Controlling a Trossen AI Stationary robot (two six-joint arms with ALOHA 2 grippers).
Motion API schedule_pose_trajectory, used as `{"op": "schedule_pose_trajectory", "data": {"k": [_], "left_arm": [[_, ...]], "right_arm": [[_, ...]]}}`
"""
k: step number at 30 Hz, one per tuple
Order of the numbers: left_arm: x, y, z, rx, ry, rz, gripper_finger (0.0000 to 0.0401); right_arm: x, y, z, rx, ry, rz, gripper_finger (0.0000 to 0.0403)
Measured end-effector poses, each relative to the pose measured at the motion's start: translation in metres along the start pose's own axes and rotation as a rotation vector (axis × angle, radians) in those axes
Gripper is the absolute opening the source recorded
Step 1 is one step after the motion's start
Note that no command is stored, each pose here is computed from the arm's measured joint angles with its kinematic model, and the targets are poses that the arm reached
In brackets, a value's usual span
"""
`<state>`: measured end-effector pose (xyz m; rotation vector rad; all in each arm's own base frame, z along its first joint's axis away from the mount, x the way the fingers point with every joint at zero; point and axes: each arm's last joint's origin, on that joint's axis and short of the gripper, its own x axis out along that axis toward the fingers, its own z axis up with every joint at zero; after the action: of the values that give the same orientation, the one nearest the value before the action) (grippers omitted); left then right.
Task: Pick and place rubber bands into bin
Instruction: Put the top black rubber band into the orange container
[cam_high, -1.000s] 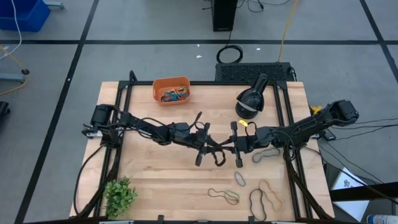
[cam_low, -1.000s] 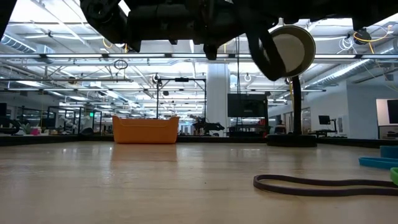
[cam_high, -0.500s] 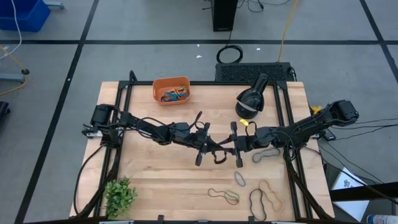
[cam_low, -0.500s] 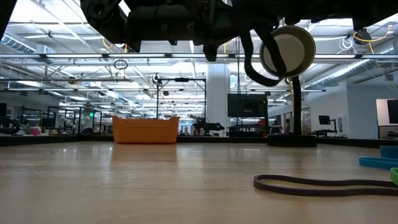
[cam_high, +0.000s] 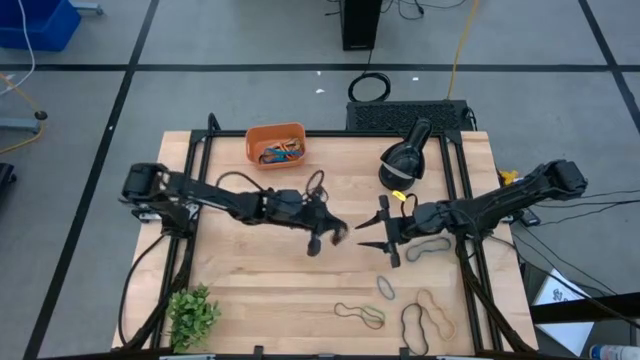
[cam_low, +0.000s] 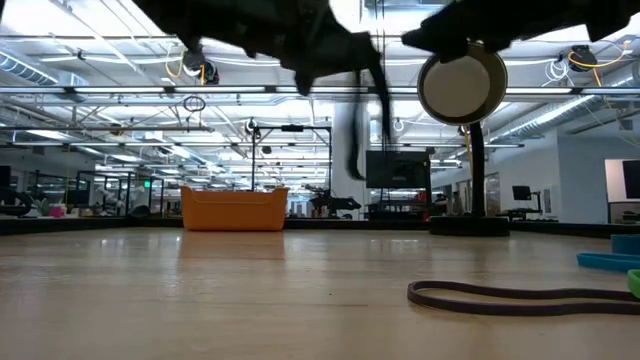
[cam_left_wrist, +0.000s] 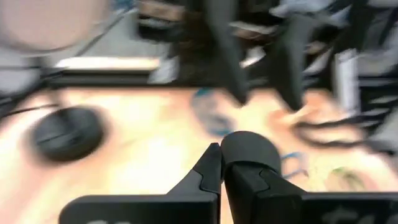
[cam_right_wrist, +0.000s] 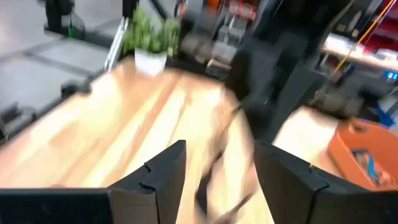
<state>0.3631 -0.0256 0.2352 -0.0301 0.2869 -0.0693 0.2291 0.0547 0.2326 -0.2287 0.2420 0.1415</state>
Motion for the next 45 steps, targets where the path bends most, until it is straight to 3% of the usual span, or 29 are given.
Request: {"op": "schedule_pose_trajectory", "data": {"k": [8, 16, 20, 23, 34, 40, 45], "left_arm": [[-0.057, 0.029, 0.019, -0.014, 0.178, 0.429, 0.001], [-0.081, 0.091, 0.011, -0.129, 0.292, 0.616, 0.001], [-0.091, 0.125, -0.003, -0.182, 0.394, 0.741, 0.0006], [-0.1, 0.146, -0.006, -0.217, 0.392, 0.821, 0.0008], [-0.122, 0.184, -0.008, -0.274, 0.349, 0.953, 0.0013], [-0.115, 0.201, -0.027, -0.303, 0.429, 0.974, 0.0006], [-0.102, 0.209, -0.05, -0.327, 0.516, 0.947, 0.0025]], "right_arm": [[-0.017, -0.002, -0.013, 0.04, 0.202, -0.034, 0.0181], [-0.022, 0.001, -0.033, 0.118, 0.407, -0.045, 0.0182], [-0.023, 0.001, -0.035, 0.161, 0.429, -0.053, 0.0184], [-0.023, 0.001, -0.035, 0.174, 0.433, -0.056, 0.0184], [-0.022, 0.001, -0.035, 0.176, 0.427, -0.053, 0.0183], [-0.022, 0.001, -0.035, 0.177, 0.424, -0.051, 0.0183], [-0.023, 0.001, -0.036, 0.287, 0.436, -0.073, 0.018]]}}
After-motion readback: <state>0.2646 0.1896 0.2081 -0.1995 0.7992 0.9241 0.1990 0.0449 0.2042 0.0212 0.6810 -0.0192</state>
